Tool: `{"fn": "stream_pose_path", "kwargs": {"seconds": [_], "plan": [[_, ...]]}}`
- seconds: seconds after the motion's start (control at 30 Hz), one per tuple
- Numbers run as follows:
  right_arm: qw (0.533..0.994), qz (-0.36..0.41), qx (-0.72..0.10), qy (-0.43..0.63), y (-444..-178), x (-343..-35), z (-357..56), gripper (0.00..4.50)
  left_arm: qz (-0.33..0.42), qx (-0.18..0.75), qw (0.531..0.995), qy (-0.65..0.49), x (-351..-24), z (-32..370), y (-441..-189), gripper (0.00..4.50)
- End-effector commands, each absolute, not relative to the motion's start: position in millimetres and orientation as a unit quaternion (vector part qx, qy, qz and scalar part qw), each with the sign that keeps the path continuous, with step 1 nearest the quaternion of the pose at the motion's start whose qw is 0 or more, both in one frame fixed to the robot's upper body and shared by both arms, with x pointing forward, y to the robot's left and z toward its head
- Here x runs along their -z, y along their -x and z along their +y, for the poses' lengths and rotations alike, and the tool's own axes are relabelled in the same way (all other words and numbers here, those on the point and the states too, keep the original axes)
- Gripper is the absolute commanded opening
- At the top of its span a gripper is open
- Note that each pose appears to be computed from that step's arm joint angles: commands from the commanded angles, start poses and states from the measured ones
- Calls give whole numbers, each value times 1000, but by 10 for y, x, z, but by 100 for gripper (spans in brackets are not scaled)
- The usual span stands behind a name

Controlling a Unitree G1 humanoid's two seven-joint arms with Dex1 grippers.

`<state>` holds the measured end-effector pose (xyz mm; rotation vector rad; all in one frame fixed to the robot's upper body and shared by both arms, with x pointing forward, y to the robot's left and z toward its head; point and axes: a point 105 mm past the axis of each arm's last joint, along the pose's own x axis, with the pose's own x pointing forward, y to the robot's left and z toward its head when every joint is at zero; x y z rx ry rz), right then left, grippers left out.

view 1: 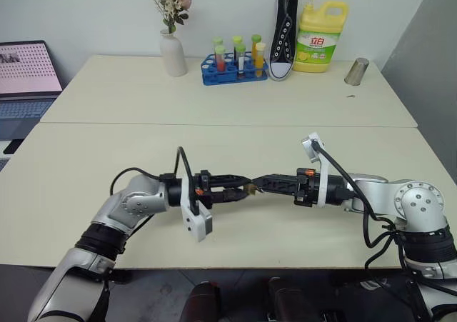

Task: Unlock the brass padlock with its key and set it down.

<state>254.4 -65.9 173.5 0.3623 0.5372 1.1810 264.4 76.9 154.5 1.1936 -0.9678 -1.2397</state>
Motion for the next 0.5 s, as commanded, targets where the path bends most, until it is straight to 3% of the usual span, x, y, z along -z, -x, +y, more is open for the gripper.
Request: {"fn": "stream_pose_path", "kwargs": {"seconds": [0.03, 0.17, 0.5], "plan": [[789, 197, -572, -103, -2496, -1798, -689, 450, -426, 518, 544, -503, -1634, 743, -2611, 96], [797, 142, -587, -26, -2467, -1782, -717, 450, -425, 518, 547, -503, -1628, 743, -2623, 96], [798, 128, -588, -41, -2518, -1718, -618, 450, -422, 519, 548, -502, -1588, 771, -2655, 96]]}}
